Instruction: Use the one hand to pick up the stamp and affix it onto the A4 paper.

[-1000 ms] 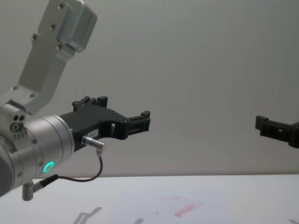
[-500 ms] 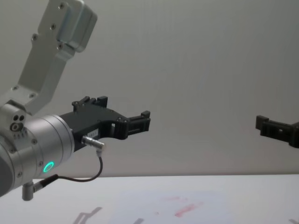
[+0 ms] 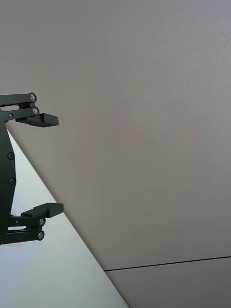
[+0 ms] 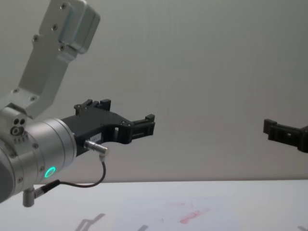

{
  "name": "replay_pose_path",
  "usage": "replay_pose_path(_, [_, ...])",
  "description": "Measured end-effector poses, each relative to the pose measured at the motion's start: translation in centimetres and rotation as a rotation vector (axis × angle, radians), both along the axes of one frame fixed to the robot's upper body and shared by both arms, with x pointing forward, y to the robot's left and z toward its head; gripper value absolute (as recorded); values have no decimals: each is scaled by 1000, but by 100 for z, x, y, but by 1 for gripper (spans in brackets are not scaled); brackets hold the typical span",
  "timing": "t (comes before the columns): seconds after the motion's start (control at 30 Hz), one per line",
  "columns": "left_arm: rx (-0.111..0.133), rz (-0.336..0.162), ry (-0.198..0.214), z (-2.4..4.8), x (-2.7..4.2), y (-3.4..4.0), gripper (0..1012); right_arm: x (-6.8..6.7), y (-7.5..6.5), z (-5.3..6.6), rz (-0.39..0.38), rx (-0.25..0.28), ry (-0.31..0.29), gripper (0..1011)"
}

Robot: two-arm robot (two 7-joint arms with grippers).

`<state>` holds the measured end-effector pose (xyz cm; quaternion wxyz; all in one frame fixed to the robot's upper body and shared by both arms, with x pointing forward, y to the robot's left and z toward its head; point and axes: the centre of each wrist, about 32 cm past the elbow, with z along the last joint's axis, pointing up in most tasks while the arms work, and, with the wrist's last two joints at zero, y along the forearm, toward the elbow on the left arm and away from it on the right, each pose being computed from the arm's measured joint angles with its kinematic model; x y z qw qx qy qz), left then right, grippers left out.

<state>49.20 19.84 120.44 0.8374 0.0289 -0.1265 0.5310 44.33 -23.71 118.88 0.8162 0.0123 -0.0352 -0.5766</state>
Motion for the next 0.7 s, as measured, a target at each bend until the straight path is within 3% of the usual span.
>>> replay_pose_path(0.3, [0,0,0,0,0,0,1001,-13,-35,-5,-7,0,5,1001])
replay_pose_path(0.7, [0,0,0,0,0,0,1001,-130,-280,-15,-47,-16,61,1001])
